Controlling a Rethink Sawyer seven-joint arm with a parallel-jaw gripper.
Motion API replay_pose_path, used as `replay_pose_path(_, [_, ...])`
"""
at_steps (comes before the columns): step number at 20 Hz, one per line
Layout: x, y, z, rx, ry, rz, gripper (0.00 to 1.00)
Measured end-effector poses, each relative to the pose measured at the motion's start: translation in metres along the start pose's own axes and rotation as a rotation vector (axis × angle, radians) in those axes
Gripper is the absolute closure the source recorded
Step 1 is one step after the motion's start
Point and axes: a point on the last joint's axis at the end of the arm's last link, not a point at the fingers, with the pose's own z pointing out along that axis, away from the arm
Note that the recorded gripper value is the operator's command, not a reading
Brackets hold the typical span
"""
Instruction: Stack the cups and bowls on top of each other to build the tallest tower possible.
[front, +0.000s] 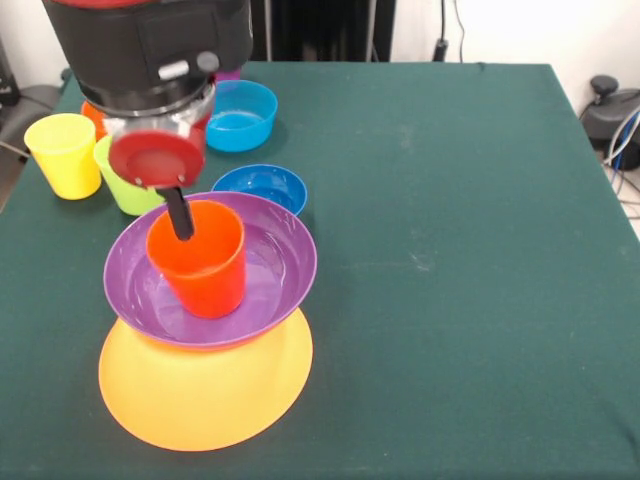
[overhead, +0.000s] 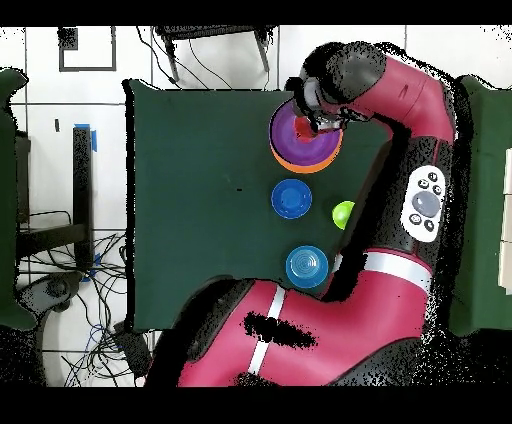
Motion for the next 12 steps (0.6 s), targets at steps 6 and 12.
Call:
replay_pose_path(6, [-0.001,-0.001,-0.048,-0.048,-0.016,0.005,0.0])
replay_pose_path(12, [-0.002,-0.014,-0.074,-0.091,-0.028,0.023,0.0])
